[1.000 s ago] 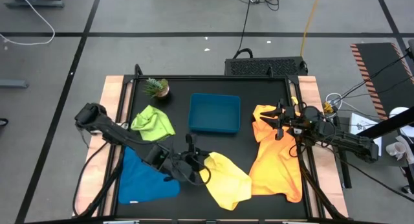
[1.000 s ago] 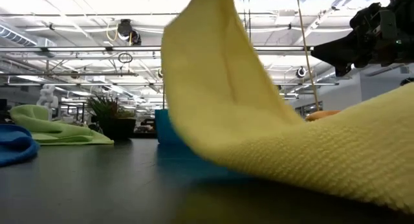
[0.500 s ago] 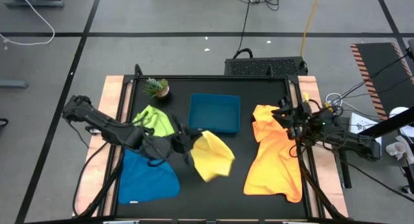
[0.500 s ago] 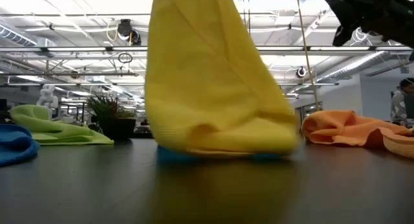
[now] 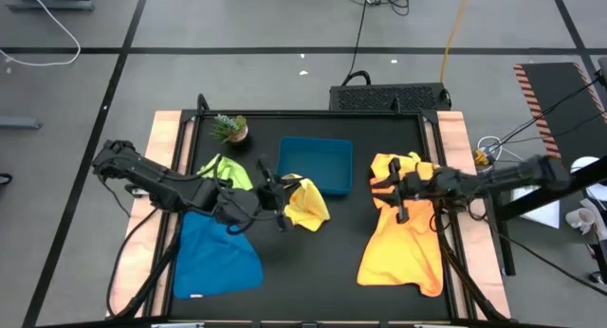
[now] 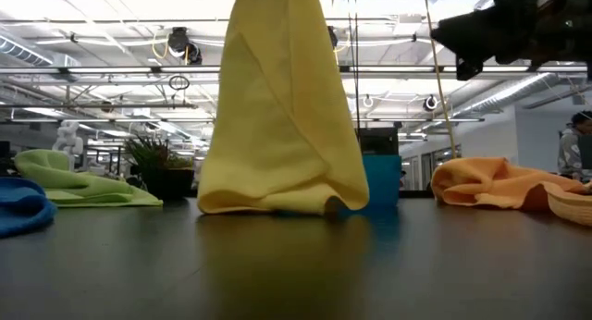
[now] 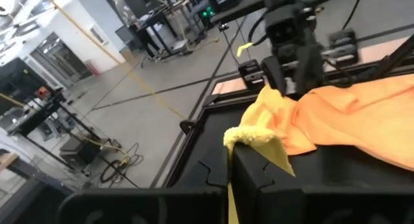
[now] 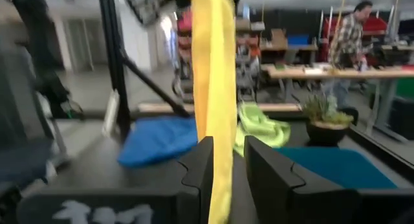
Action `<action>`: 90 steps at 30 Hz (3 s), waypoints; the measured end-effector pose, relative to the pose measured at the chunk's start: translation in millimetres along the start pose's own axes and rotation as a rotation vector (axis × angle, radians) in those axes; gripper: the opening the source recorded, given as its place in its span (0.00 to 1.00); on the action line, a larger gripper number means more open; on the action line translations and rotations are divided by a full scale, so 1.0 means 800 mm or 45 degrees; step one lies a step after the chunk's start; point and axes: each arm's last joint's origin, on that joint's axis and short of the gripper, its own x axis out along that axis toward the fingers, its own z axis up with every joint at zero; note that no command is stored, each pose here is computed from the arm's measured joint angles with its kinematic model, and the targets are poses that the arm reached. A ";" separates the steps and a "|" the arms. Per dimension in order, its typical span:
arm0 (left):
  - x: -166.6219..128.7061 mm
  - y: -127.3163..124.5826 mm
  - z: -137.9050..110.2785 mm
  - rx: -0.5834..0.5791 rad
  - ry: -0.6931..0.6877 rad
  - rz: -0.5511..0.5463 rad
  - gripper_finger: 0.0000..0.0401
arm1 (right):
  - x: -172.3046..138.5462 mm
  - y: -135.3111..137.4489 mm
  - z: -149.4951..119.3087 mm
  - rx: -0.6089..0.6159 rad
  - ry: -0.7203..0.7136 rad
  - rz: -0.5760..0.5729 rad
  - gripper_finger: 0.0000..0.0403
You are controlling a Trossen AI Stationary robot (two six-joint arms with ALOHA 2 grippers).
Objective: Fold microfiber towels
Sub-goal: Fold the yellow microfiber cloth
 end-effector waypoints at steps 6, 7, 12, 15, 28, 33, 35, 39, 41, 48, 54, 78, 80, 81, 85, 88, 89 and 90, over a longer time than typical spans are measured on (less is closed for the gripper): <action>0.005 0.005 -0.001 -0.027 0.009 0.020 0.01 | 0.042 0.029 0.006 -0.139 0.062 -0.045 0.19; 0.005 0.005 -0.001 -0.034 0.010 0.019 0.01 | 0.049 0.033 0.006 -0.155 0.074 -0.046 0.19; 0.005 0.005 -0.004 -0.017 0.027 0.016 0.01 | 0.090 0.059 0.012 -0.203 0.076 -0.023 0.19; 0.006 0.005 -0.004 -0.025 0.029 0.018 0.01 | 0.116 0.072 0.007 -0.265 0.125 -0.033 0.19; 0.006 0.005 -0.004 -0.030 0.029 0.018 0.01 | 0.184 0.069 -0.049 -0.208 0.270 -0.256 0.19; 0.006 0.005 -0.004 -0.041 0.028 0.019 0.01 | 0.196 0.055 -0.071 -0.105 0.243 -0.218 0.20; 0.006 0.005 -0.004 -0.042 0.028 0.019 0.01 | 0.199 0.052 -0.077 -0.078 0.226 -0.204 0.21; 0.006 0.005 -0.004 -0.046 0.027 0.019 0.01 | 0.207 0.053 -0.084 -0.073 0.227 -0.203 0.25; 0.006 0.005 -0.004 -0.047 0.027 0.019 0.01 | 0.212 0.054 -0.085 -0.070 0.226 -0.185 0.28; 0.006 0.005 -0.004 -0.059 0.027 0.019 0.01 | 0.228 0.054 -0.095 -0.075 0.239 -0.247 0.33; 0.002 0.002 -0.003 -0.040 0.021 0.005 0.02 | 0.228 0.050 -0.100 -0.068 0.264 -0.267 0.28; -0.012 -0.012 0.000 -0.005 -0.003 -0.050 0.02 | 0.223 0.073 -0.081 -0.026 0.219 -0.196 0.01; -0.015 -0.014 0.001 0.001 -0.008 -0.058 0.01 | 0.221 0.077 -0.076 -0.041 0.217 -0.183 0.01; -0.016 -0.015 0.001 0.002 -0.009 -0.062 0.01 | 0.220 0.078 -0.073 -0.043 0.215 -0.179 0.01; -0.019 -0.018 0.002 0.005 -0.016 -0.074 0.02 | 0.217 0.084 -0.062 -0.041 0.217 -0.162 0.00; -0.021 -0.020 0.002 0.010 -0.020 -0.082 0.02 | 0.215 0.087 -0.063 -0.036 0.244 -0.153 0.01; -0.021 -0.020 0.002 0.009 -0.020 -0.082 0.01 | 0.214 0.087 -0.063 -0.028 0.248 -0.151 0.01; -0.021 -0.020 0.002 0.009 -0.020 -0.082 0.01 | 0.214 0.088 -0.064 -0.024 0.253 -0.150 0.02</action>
